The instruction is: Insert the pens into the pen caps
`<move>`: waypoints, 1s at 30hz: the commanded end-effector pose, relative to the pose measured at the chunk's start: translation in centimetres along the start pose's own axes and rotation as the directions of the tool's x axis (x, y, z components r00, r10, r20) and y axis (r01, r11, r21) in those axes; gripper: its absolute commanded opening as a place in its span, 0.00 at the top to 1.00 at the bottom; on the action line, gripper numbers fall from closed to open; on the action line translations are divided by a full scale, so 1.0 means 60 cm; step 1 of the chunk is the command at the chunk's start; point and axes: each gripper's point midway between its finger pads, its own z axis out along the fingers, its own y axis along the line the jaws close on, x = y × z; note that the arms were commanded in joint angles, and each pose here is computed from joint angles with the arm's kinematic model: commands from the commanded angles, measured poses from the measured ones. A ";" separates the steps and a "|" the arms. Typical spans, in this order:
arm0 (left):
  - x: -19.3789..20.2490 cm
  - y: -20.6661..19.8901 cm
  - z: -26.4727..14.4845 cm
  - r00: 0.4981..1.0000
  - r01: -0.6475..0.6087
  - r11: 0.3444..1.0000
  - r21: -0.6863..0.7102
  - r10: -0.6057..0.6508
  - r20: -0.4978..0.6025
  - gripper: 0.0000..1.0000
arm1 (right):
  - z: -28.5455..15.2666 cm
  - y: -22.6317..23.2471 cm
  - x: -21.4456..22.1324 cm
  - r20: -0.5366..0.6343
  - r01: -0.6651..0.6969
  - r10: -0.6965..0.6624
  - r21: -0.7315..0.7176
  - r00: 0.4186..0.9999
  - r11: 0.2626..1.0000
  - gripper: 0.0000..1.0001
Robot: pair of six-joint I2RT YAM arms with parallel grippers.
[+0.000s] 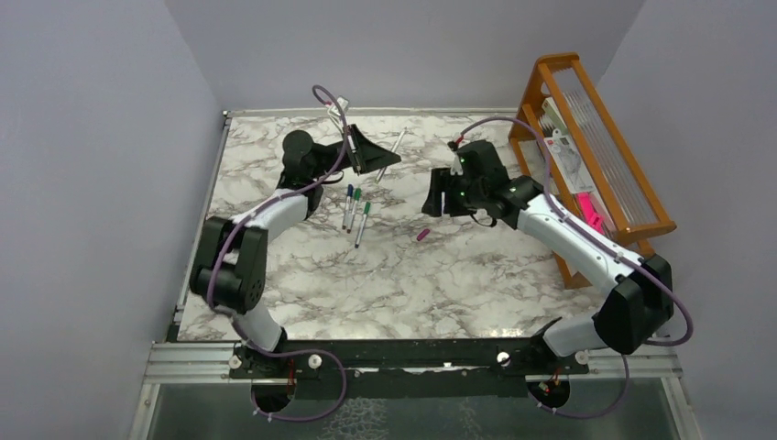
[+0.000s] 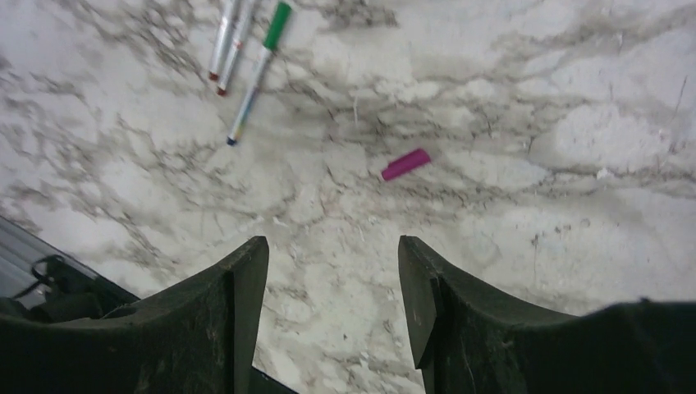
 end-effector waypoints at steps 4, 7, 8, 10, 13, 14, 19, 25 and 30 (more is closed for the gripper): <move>-0.099 0.002 -0.078 0.818 -0.427 0.675 -0.602 0.572 0.060 1.00 | 0.047 -0.062 0.077 -0.145 -0.018 0.058 0.268 0.988 0.963 0.54; -0.114 -0.003 -0.105 0.789 -0.433 0.590 -0.681 0.613 0.029 1.00 | 0.082 -0.061 0.089 -0.153 -0.095 0.147 0.304 0.977 0.948 0.58; -0.116 -0.008 -0.109 0.784 -0.434 0.580 -0.689 0.620 0.029 1.00 | 0.094 -0.057 0.093 -0.158 -0.131 0.188 0.311 0.969 0.941 0.58; -0.111 -0.015 -0.112 0.781 -0.430 0.585 -0.688 0.623 0.042 1.00 | 0.115 -0.058 0.101 -0.152 -0.187 0.249 0.337 0.957 0.923 0.57; -0.089 -0.015 -0.113 0.783 -0.447 0.585 -0.676 0.622 0.020 1.00 | 0.142 -0.059 0.119 -0.155 -0.260 0.333 0.361 0.930 0.895 0.52; -0.083 -0.015 -0.115 0.778 -0.451 0.572 -0.685 0.628 0.013 1.00 | 0.151 -0.056 0.124 -0.163 -0.274 0.349 0.358 0.923 0.893 0.49; -0.055 0.004 -0.123 0.772 -0.475 0.500 -0.724 0.631 -0.070 1.00 | 0.184 -0.049 0.145 -0.199 -0.311 0.403 0.373 0.893 0.874 0.46; -0.047 0.006 -0.109 0.774 -0.491 0.492 -0.719 0.626 -0.100 1.00 | 0.215 -0.052 0.151 -0.208 -0.325 0.440 0.425 0.873 0.845 0.49; -0.053 -0.008 -0.087 0.771 -0.500 0.512 -0.699 0.631 -0.090 1.00 | 0.230 -0.057 0.155 -0.222 -0.315 0.454 0.467 0.863 0.826 0.53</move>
